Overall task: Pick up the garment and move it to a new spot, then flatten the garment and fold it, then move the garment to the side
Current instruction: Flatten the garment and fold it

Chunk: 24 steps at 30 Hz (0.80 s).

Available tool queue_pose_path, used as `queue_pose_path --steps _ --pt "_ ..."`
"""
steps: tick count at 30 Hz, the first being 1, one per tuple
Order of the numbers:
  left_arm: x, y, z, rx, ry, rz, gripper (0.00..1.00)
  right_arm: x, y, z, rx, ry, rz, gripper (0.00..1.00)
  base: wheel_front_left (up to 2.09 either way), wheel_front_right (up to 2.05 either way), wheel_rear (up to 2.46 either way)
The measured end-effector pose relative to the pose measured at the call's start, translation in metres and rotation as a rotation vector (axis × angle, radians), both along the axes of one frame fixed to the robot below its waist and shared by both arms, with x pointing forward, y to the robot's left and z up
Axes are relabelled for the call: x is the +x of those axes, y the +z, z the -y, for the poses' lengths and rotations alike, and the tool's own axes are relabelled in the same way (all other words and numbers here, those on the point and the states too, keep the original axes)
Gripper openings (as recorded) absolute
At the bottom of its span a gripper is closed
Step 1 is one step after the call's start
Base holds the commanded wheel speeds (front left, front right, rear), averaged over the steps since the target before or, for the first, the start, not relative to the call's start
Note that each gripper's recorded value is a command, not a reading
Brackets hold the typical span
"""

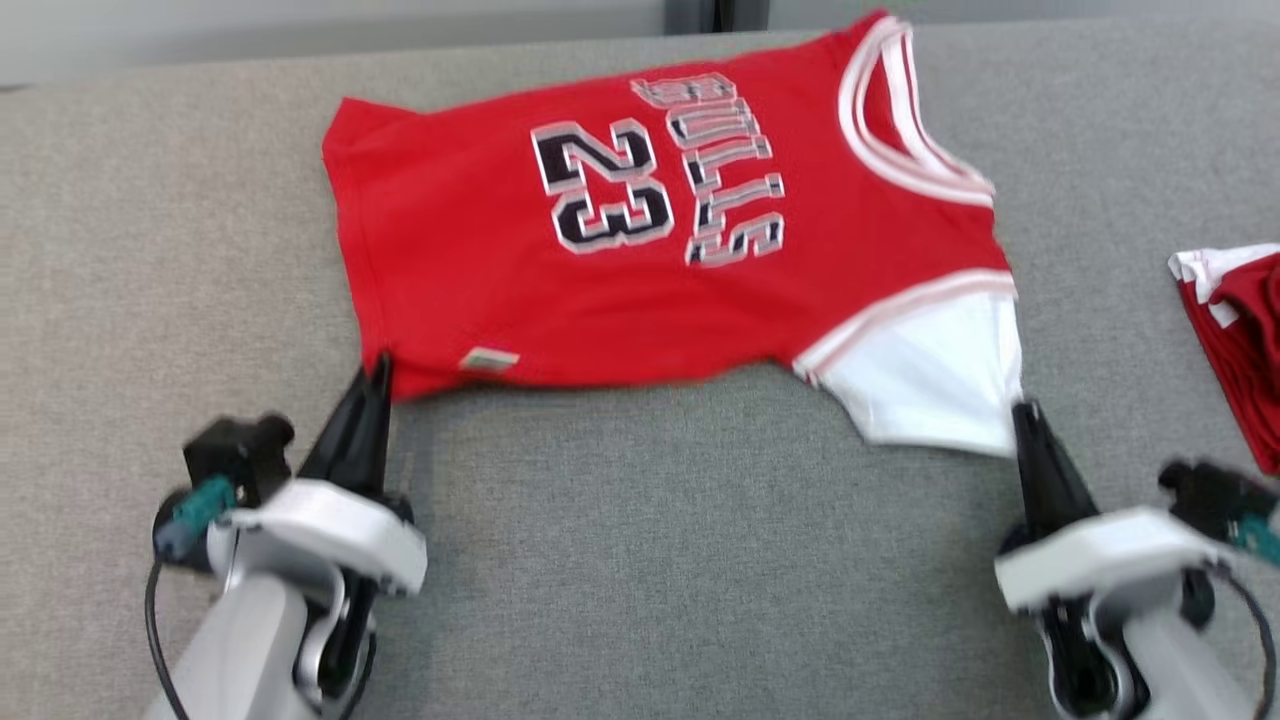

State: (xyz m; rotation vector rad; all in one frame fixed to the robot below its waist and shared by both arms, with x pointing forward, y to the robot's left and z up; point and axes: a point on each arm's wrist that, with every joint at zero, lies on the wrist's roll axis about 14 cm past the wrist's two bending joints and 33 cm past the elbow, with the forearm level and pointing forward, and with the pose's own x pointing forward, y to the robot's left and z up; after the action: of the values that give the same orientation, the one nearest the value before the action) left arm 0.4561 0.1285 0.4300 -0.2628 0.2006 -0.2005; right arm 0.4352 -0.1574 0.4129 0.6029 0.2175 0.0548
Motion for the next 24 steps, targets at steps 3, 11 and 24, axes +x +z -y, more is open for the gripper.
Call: queue_pose_path --steps 3,11,24 --pt "-0.026 -0.003 -0.007 0.023 -0.001 -0.044 0.00 -0.030 -0.007 0.007 0.009 -0.029 -0.035 0.00 0.00 0.00 0.00" --pt "-0.089 -0.006 -0.010 0.016 -0.011 -0.192 0.00 -0.094 -0.007 -0.001 0.035 -0.010 -0.136 0.00 0.00 0.00 0.00" --pt "-0.148 -0.008 -0.024 0.012 0.005 -0.364 0.00 -0.163 0.000 0.011 0.070 -0.030 -0.241 0.00 0.00 0.00 0.00"
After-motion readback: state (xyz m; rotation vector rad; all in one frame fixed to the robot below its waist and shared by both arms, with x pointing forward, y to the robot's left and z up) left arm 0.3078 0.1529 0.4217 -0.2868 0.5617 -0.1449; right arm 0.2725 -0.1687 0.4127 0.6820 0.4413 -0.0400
